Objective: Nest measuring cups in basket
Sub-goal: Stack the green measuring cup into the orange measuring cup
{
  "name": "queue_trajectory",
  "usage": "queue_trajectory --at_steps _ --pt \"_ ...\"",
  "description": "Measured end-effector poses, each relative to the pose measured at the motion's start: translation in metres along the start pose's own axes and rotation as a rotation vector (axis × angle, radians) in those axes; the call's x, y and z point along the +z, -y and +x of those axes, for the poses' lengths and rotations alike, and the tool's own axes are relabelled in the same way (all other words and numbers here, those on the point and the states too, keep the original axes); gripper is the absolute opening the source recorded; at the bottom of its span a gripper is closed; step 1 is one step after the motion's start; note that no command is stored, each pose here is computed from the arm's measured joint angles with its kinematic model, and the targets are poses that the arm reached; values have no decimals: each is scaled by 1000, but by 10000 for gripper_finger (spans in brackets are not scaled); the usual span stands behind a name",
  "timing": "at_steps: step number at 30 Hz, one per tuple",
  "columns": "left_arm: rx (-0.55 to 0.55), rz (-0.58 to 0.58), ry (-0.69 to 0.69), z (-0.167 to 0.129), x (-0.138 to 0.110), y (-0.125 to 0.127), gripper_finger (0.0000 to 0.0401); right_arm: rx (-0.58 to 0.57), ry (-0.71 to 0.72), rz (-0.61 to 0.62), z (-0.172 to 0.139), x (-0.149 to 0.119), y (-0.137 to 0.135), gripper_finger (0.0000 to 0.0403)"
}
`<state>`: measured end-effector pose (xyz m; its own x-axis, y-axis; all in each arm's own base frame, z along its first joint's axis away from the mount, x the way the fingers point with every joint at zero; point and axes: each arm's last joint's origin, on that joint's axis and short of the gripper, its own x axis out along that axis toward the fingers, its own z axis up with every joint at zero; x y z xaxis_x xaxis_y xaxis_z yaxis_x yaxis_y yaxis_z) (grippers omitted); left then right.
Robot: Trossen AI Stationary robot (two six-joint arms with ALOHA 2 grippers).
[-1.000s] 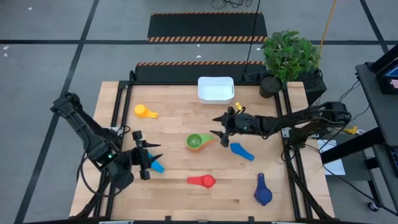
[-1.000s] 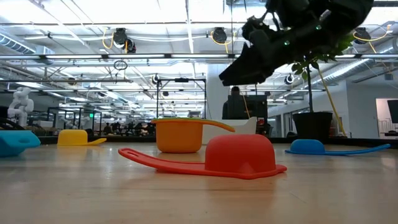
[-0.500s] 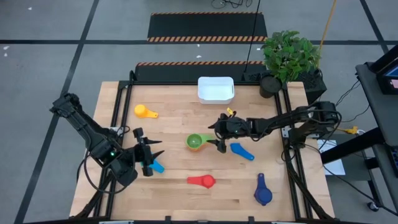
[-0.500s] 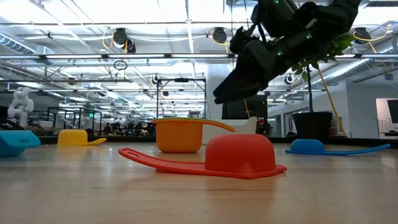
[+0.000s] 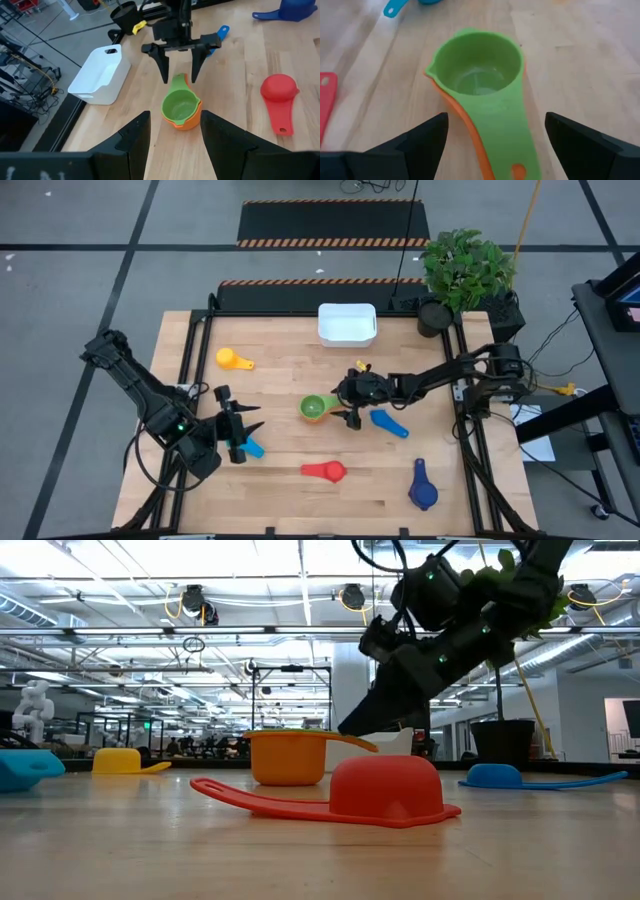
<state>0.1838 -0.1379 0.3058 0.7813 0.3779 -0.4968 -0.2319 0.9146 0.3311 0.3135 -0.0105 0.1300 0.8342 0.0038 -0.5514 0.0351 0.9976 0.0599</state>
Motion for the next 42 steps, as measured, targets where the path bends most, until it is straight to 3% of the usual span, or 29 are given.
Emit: queue_trajectory --at_steps 6,17,23,29,42 --pt "0 8 -1 0 0 0 175 61 -42 -84 4 -7 -1 295" --pt "0 4 -1 0 0 0 175 57 -44 -94 4 -8 3 179" --pt "0 25 -1 0 0 0 175 56 -45 -95 4 -8 3 142" --pt "6 35 -3 1 0 -1 175 57 -45 -95 4 -8 3 145" --pt "6 33 -4 1 0 -1 175 61 -22 -59 2 -4 1 202"
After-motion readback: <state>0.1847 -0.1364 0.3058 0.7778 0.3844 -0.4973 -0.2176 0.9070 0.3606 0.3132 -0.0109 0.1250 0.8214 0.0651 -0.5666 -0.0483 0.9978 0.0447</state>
